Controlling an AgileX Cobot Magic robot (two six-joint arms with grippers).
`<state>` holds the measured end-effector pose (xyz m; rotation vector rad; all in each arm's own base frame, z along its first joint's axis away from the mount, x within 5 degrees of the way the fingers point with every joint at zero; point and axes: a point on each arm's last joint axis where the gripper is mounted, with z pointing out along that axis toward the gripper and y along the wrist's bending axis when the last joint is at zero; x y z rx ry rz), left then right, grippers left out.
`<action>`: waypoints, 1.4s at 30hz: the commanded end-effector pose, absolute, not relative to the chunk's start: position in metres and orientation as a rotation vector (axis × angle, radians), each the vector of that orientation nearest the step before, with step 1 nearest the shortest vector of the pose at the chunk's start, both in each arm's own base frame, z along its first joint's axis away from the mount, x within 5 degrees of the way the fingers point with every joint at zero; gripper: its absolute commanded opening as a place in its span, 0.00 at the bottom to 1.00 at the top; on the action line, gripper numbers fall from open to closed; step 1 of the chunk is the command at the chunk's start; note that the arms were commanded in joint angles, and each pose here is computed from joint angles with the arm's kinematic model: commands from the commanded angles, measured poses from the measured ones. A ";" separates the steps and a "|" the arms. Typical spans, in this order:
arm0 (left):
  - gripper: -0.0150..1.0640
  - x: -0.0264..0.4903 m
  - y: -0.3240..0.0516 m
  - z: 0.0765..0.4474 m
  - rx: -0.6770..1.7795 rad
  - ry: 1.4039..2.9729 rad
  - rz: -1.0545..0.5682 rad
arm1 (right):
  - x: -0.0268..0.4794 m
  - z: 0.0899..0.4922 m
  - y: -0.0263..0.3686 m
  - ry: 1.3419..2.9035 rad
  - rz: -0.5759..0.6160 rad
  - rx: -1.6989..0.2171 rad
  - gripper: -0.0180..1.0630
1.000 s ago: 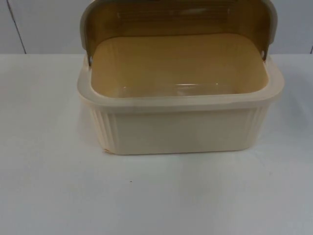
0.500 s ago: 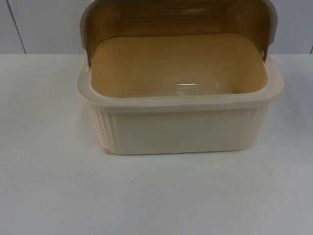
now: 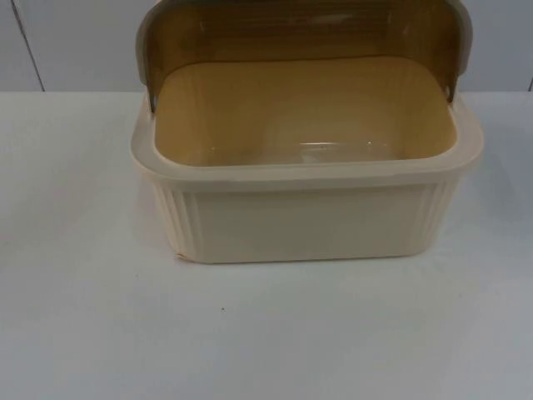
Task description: Open the box lid with the left hand, place the block into the box with the right hand, then close the box lid with the left hand.
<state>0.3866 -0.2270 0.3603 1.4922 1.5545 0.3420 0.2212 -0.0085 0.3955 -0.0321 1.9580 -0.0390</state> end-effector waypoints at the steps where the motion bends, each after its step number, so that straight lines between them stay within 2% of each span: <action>1: 0.54 0.383 -0.228 0.366 1.482 1.552 0.320 | 0.220 0.400 -0.009 1.933 -0.041 -0.029 0.98; 3: 0.37 0.382 -0.228 0.364 1.497 1.565 0.318 | 0.221 0.400 -0.006 1.927 -0.032 -0.040 0.98; 6: 0.21 0.382 -0.229 0.364 1.491 1.572 0.299 | 0.221 0.400 0.002 1.927 -0.015 -0.076 0.98; 7: 0.21 0.382 -0.229 0.364 1.491 1.572 0.299 | 0.221 0.400 0.002 1.927 -0.015 -0.076 0.98; 10: 0.01 0.382 -0.228 0.364 1.495 1.577 0.298 | 0.221 0.400 0.005 1.926 -0.007 -0.092 0.98; 23: 0.01 0.389 -0.243 0.318 1.668 1.636 0.178 | 0.221 0.400 0.004 1.928 -0.016 -0.098 0.98; 36: 0.01 0.389 -0.244 0.312 1.706 1.643 0.150 | 0.220 0.399 0.005 1.936 -0.014 -0.097 0.98; 42: 0.01 0.394 -0.246 0.318 1.619 1.601 0.169 | 0.220 0.399 0.005 1.940 -0.011 -0.093 0.98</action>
